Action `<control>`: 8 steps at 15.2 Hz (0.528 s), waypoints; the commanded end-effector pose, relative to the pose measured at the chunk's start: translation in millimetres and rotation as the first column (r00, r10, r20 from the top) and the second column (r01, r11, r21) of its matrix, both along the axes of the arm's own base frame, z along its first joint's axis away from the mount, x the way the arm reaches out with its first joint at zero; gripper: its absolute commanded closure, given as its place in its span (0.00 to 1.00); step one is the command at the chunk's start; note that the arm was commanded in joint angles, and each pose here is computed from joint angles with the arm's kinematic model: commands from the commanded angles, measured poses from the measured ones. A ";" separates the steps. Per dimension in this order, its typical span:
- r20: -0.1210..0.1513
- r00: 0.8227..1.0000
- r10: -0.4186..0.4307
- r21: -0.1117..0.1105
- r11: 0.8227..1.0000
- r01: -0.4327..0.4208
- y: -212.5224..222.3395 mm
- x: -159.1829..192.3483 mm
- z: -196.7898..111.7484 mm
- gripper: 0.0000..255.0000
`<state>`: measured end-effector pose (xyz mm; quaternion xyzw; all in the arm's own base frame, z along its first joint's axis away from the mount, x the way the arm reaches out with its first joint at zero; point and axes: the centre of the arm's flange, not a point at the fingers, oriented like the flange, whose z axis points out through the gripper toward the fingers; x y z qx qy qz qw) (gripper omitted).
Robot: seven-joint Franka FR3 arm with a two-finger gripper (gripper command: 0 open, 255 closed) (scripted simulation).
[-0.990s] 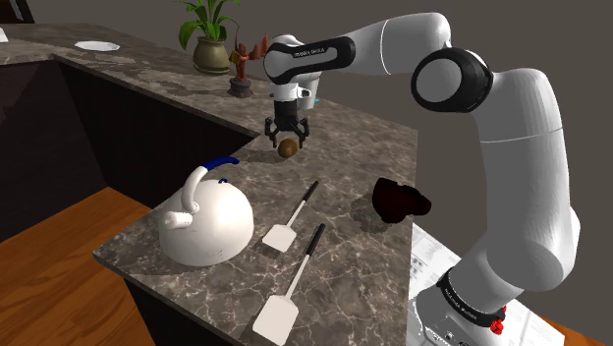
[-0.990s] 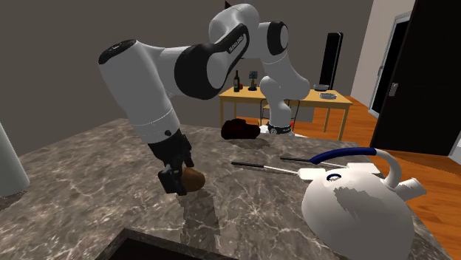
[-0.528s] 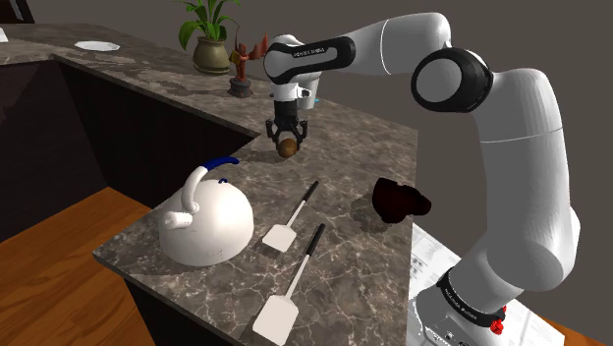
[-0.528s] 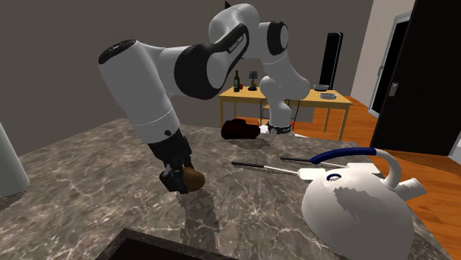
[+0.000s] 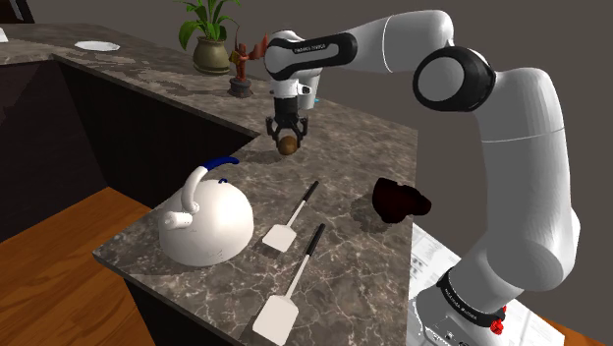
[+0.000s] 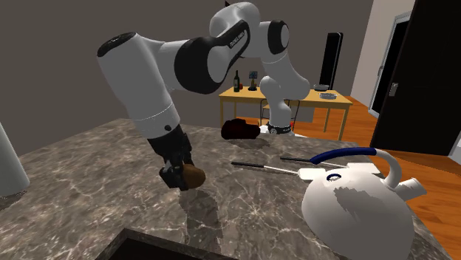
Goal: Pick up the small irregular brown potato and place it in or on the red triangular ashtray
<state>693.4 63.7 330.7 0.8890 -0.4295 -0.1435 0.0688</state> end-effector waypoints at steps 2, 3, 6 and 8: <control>0.000 1.000 0.000 0.000 1.000 0.000 -1.3 0.6 15.2 1.00; 0.000 1.000 0.000 0.000 1.000 0.000 -1.3 0.6 20.5 1.00; 0.000 1.000 0.000 0.000 1.000 0.000 -1.3 0.6 36.4 1.00; 0.000 1.000 0.000 0.000 1.000 0.000 -1.3 0.6 46.9 1.00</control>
